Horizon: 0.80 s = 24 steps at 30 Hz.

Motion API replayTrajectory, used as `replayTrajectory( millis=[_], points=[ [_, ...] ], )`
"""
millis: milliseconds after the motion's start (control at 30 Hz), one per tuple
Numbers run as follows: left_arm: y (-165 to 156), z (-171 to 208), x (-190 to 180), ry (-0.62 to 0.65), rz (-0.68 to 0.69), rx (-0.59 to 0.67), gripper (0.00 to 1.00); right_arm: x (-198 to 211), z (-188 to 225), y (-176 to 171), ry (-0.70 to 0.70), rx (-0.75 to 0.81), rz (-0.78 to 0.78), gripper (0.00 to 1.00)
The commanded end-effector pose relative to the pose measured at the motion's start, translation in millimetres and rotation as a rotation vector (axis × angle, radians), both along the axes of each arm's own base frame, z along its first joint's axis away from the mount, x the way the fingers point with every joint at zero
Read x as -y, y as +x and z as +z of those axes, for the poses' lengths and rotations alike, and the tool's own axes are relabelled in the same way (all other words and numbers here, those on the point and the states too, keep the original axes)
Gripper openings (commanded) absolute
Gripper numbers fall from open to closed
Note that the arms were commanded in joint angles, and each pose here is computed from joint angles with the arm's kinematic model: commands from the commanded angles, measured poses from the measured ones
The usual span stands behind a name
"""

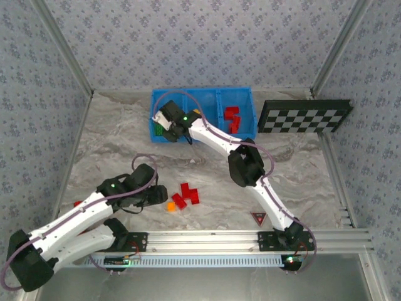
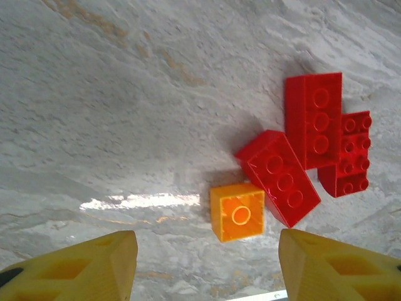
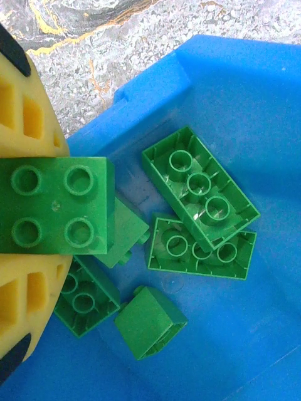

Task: Sort the legos into containers by color
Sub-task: Place the lego in the container.

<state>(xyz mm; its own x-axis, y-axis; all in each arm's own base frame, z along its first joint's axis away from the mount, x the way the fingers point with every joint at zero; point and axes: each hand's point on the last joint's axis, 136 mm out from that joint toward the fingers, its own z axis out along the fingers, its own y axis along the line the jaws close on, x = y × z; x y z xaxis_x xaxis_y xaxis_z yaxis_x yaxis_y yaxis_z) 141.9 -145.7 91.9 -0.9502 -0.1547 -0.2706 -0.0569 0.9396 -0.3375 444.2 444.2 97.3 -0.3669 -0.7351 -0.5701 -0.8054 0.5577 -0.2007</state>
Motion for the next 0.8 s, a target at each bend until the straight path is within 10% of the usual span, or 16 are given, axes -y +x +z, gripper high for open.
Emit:
replayTrajectory(
  millis=[0, 767],
  points=[
    [-13, -10, 6, -0.011, 0.008, -0.049, 0.62, -3, -5, 2, -0.022, 0.011, 0.003, 0.25],
    [-21, -48, 41, 0.121, -0.098, -0.074, 0.63, -1, 20, 4, -0.015, 0.048, 0.009, 0.52]
  ],
)
